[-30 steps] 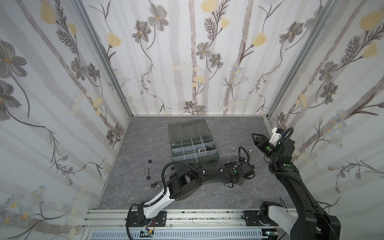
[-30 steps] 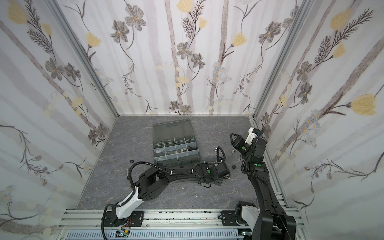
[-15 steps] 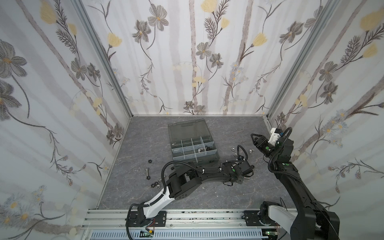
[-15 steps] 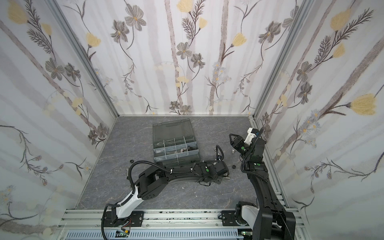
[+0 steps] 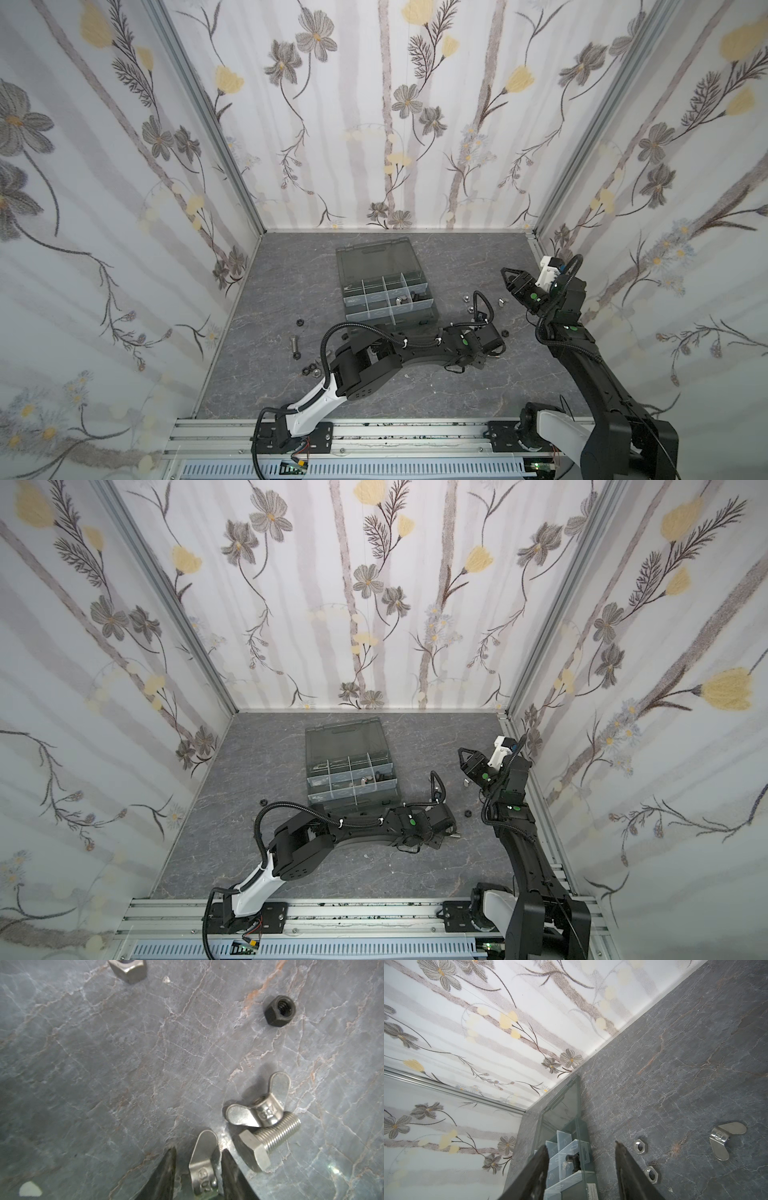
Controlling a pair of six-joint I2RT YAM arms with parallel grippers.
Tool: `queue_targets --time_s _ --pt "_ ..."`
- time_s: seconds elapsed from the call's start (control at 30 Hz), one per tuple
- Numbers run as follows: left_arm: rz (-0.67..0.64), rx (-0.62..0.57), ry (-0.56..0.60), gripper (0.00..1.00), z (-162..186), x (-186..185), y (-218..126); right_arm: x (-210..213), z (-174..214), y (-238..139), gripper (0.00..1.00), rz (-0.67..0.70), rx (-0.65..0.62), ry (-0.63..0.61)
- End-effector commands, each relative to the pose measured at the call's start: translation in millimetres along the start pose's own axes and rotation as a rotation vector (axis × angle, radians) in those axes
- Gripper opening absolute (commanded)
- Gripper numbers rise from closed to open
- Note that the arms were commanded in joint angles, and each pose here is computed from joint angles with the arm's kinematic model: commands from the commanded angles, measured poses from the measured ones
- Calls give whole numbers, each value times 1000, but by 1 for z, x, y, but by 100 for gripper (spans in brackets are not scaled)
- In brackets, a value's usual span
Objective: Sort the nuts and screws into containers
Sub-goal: 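Lower the left gripper and close it on a silver wing nut, then carry the wing nut over the box and release it into a compartment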
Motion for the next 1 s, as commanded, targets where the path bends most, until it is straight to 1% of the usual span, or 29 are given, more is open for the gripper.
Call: queue_targets --time_s 0.0,0.23,0.43,0.57,0.97 --pt "-62 80 21 34 17 13 1 6 -6 0 53 -31 -24 -23" --pt "-56 72 35 24 14 11 -4 7 -6 1 53 -38 -21 -21" --pt "-38 49 26 21 6 10 -12 6 -6 0 53 -35 -22 -23" --pt "-18 26 3 19 -3 14 -22 6 -6 0 53 -33 -23 -24" --pt "-9 -62 -87 19 -33 50 -59 9 -1 -2 53 -46 -10 -32"
Point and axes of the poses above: each gripper's point midway between its finger pads, its own y axis out along the fingers, its own x axis along the line the jaws close on, z = x × y, the point moved 6 cm from there along -y, back along the fingers, and after that the axes turned 6 degrees about -y, right-handed, at the moved point
